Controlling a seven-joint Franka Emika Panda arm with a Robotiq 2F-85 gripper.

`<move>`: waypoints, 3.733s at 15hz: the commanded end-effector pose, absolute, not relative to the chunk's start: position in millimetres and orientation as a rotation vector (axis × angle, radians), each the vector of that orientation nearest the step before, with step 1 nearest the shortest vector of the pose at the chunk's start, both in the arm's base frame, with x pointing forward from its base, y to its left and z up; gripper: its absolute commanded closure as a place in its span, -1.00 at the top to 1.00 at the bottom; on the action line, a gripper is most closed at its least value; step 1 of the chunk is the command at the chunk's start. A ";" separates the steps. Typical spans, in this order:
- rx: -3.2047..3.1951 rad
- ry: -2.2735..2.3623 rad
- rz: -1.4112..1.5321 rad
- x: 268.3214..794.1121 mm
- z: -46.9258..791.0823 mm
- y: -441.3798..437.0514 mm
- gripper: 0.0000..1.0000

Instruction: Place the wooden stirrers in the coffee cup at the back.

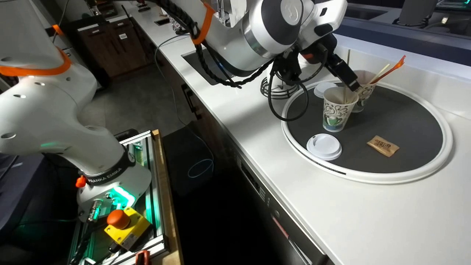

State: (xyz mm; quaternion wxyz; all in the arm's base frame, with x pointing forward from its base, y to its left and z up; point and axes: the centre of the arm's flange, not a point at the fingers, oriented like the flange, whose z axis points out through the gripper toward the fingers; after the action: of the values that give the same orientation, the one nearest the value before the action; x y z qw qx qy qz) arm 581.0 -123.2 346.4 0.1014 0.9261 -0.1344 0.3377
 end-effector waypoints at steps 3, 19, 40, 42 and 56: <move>2.724 -0.433 0.994 580.6 327.2 -123.5 1.00; 2.592 -0.437 0.962 598.1 317.3 -98.1 1.00; 2.524 -0.522 1.094 633.4 300.6 -106.2 -0.34; 2.532 -0.538 1.105 624.5 308.9 -103.8 -0.61; 2.435 -0.660 1.286 573.3 384.0 -108.4 -0.98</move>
State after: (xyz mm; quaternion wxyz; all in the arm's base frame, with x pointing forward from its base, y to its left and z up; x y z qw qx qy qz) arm 597.9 -109.0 377.1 0.1612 0.8595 -0.2234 0.4304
